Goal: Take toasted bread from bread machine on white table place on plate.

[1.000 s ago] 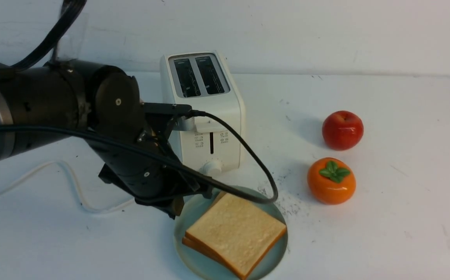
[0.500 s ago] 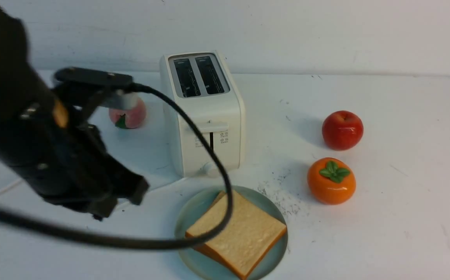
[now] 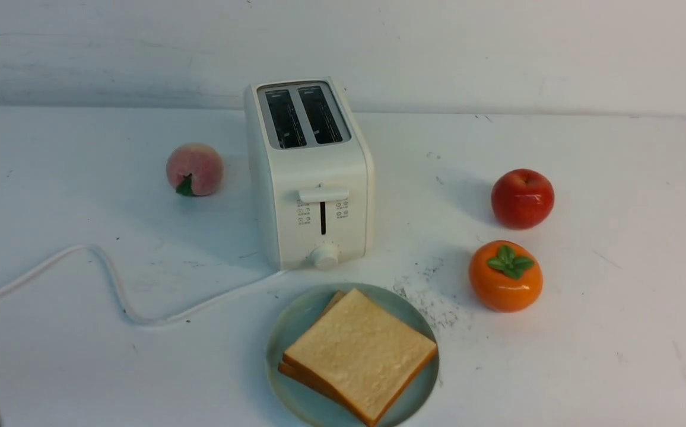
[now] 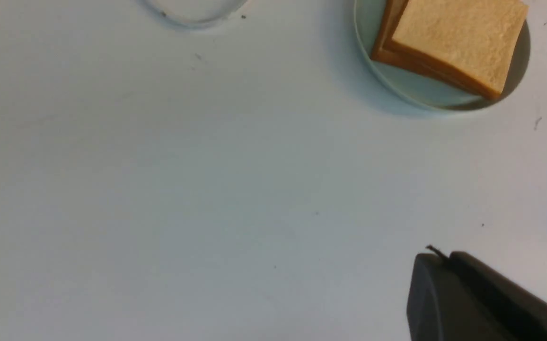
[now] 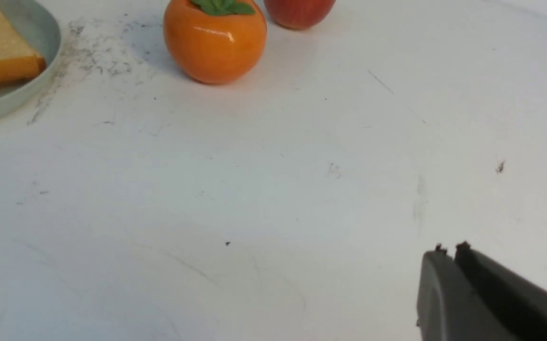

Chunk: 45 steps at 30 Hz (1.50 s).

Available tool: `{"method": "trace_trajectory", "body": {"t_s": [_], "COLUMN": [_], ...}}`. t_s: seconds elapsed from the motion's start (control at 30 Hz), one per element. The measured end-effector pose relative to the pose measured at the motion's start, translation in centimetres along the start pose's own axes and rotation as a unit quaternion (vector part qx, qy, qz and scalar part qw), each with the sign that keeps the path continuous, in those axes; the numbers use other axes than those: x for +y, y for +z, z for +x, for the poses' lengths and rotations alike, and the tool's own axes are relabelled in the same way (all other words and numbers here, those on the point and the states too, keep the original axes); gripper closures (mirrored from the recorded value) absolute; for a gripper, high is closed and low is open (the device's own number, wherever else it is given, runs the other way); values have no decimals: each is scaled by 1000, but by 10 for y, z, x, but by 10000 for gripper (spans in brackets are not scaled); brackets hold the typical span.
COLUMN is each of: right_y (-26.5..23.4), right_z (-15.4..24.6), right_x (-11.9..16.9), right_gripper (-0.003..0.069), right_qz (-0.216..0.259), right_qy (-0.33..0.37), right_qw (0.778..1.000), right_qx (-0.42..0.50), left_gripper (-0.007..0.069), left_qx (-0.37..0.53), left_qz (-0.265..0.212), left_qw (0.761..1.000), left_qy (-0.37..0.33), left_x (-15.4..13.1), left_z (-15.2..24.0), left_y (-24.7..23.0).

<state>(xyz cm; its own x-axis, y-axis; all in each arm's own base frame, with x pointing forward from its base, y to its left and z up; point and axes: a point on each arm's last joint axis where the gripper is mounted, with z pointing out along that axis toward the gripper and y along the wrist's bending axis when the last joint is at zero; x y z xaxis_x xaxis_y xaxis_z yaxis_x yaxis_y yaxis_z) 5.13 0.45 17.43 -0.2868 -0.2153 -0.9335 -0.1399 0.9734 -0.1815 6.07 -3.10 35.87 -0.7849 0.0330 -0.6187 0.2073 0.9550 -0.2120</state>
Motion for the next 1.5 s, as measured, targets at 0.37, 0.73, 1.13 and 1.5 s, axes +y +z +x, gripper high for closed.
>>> {"method": "trace_trajectory", "body": {"t_s": [0.37, 0.73, 1.13, 1.5], "right_y": [1, 1, 1, 1], "right_z": [-1, -1, -1, -1], "right_x": [1, 1, 1, 1], "right_gripper": [603, 594, 577, 561], "right_qz": [-4, -4, -4, -4], "right_qy": [117, 126, 126, 126], "right_qw": [993, 992, 992, 992], "right_qx": [-15, -13, -13, -13], "left_gripper": [631, 628, 621, 608], "left_qx": [1, -41, -263, -284], "left_qz": [0, 130, 259, 244], "left_qw": [1000, 989, 905, 911], "left_qy": [-16, -58, -211, -174], "left_x": [18, -1, -7, -6], "left_z": [52, 54, 20, 19], "left_y": [37, 61, 61, 60]}}
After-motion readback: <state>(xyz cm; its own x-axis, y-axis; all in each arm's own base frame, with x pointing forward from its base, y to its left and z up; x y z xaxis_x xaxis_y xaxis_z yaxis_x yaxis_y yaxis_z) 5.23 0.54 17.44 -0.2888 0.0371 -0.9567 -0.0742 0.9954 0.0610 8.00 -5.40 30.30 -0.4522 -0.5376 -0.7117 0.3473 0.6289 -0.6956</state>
